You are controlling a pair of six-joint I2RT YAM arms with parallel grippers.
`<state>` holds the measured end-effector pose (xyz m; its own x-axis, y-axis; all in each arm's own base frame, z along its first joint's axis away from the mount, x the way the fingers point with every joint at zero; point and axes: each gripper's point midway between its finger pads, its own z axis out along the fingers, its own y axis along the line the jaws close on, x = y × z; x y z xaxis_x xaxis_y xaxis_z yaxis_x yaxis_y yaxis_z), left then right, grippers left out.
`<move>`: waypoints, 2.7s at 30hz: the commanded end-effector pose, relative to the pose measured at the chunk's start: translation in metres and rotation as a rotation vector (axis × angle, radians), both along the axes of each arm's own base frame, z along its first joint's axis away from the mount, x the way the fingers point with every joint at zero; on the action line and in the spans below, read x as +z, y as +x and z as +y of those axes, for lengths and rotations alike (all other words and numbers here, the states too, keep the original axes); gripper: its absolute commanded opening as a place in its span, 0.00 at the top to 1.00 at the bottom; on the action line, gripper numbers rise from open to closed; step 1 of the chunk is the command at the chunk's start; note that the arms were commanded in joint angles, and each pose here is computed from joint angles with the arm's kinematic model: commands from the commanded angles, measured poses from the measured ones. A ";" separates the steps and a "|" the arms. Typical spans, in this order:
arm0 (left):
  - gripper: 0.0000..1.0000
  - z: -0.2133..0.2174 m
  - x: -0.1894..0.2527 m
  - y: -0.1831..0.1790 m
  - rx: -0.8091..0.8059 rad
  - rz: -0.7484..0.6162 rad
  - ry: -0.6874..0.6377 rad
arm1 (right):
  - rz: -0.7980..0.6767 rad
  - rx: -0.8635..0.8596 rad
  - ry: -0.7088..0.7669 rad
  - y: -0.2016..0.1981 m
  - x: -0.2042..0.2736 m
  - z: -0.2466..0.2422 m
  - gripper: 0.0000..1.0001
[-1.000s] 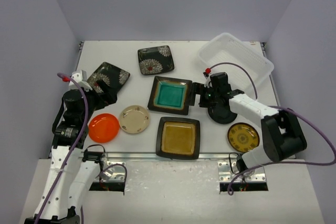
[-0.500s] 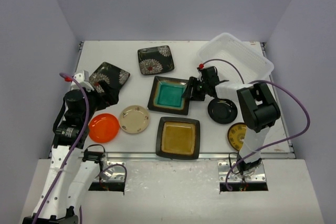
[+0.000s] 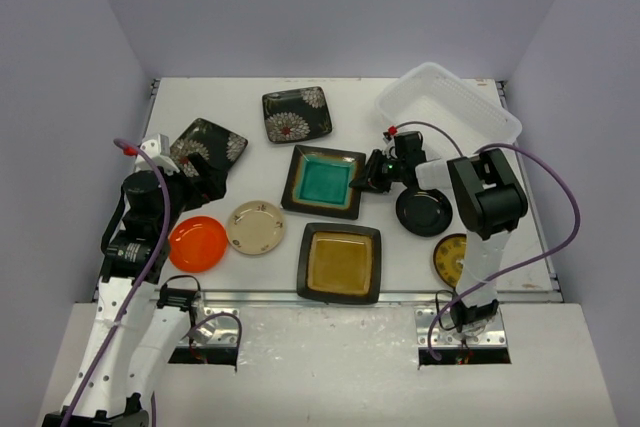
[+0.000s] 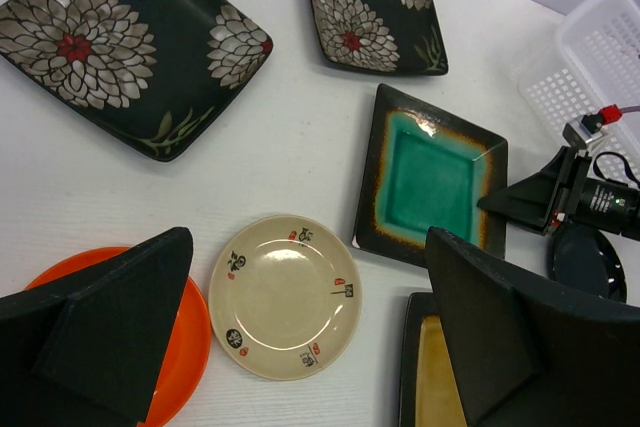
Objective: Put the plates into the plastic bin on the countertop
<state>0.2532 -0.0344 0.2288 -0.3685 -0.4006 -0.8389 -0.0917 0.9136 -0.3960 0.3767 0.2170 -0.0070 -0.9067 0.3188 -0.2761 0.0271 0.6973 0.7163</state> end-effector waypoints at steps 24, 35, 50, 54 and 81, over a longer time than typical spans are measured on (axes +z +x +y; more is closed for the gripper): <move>0.00 -0.009 0.009 0.004 -0.041 -0.044 -0.006 | -0.229 -0.074 0.412 0.010 0.216 -0.016 1.00; 0.00 -0.013 0.009 0.004 -0.060 -0.045 -0.007 | -0.254 -0.491 0.194 0.090 0.243 -0.157 1.00; 0.00 -0.020 0.011 0.001 -0.086 -0.056 -0.009 | -0.249 -0.747 -0.165 0.157 0.272 -0.246 1.00; 0.00 -0.021 0.012 0.001 -0.094 -0.059 -0.009 | -0.236 -0.774 -0.197 0.164 0.275 -0.257 1.00; 0.00 -0.026 0.018 -0.004 -0.116 -0.088 -0.012 | -0.127 -0.767 -0.350 0.157 0.210 -0.246 0.98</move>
